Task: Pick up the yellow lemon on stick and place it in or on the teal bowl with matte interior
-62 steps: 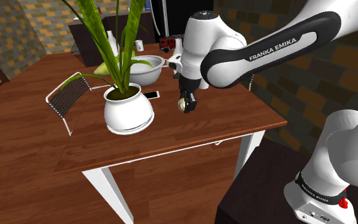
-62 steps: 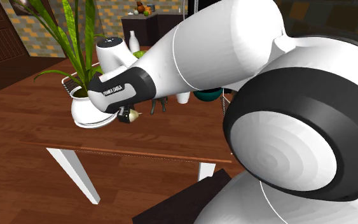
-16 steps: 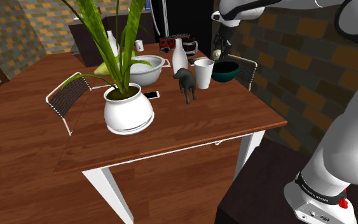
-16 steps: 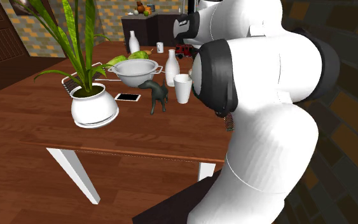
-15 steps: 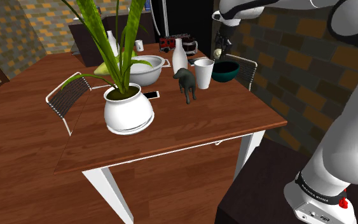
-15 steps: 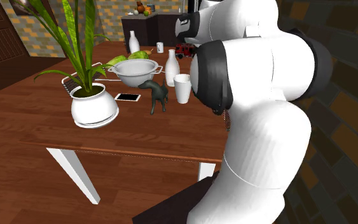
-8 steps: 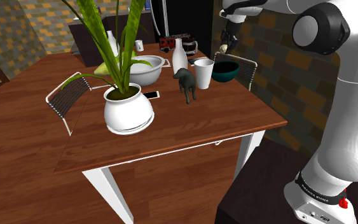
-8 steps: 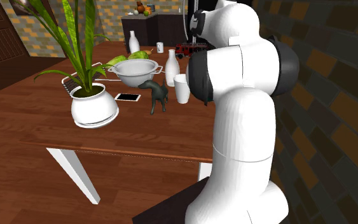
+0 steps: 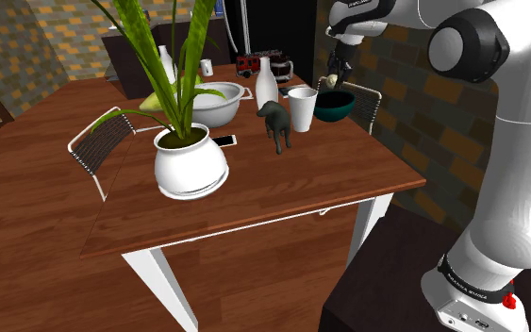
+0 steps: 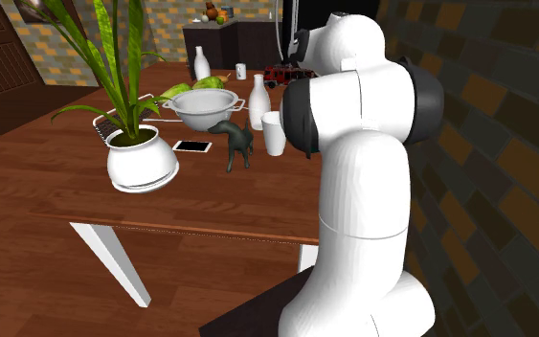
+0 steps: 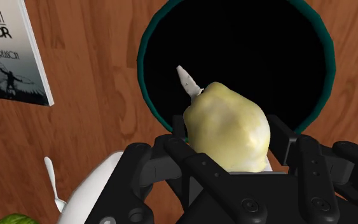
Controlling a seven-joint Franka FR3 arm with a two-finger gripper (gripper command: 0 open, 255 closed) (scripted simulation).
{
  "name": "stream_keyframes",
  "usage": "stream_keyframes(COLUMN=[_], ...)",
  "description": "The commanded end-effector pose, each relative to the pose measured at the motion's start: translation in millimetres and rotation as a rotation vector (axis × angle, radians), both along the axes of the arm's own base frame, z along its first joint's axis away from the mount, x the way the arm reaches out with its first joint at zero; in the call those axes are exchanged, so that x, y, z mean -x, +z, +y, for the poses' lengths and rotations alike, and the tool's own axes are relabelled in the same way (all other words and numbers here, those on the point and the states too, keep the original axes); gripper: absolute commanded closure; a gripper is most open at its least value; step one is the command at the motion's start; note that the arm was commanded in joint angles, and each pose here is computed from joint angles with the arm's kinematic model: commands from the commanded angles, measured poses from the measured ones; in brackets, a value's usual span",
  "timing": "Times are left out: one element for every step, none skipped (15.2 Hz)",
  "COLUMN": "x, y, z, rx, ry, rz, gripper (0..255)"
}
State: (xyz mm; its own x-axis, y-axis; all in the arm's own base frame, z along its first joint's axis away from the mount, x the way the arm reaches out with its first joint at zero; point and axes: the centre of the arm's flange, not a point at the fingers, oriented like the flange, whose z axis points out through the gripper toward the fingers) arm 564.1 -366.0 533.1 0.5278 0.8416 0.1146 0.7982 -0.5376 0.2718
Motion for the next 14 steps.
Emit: stream_keyframes(x=[-0.2, -0.2, -0.2, -0.2, -0.2, -0.2, -0.2, -0.2, -0.2, -0.2, -0.2, -0.2, -0.2, -0.2], y=[-10.6, -15.9, -21.1, -26.4, -31.7, -37.0, -42.5, -42.5, -42.5, -42.5, -42.5, -42.5, -42.5, -42.5], z=[0.3, 0.3, 0.3, 0.3, 0.3, 0.3, 0.3, 0.3, 0.3, 0.3, 0.3, 0.3, 0.3, 0.3], rx=[0.000, 0.000, 0.000, 0.000, 0.000, 0.000, 0.000, 0.000, 0.000, 0.000, 0.000, 0.000, 0.000, 0.000], ry=[0.000, 0.000, 0.000, 0.000, 0.000, 0.000, 0.000, 0.000, 0.000, 0.000, 0.000, 0.000, 0.000, 0.000], rz=[0.000, 0.000, 0.000, 0.000, 0.000, 0.000, 0.000, 0.000, 0.000, 0.000, 0.000, 0.000, 0.000, 0.000], gripper=[255, 255, 255, 255, 255, 255, 255, 255, 255, 255, 255, 255, 255, 255])
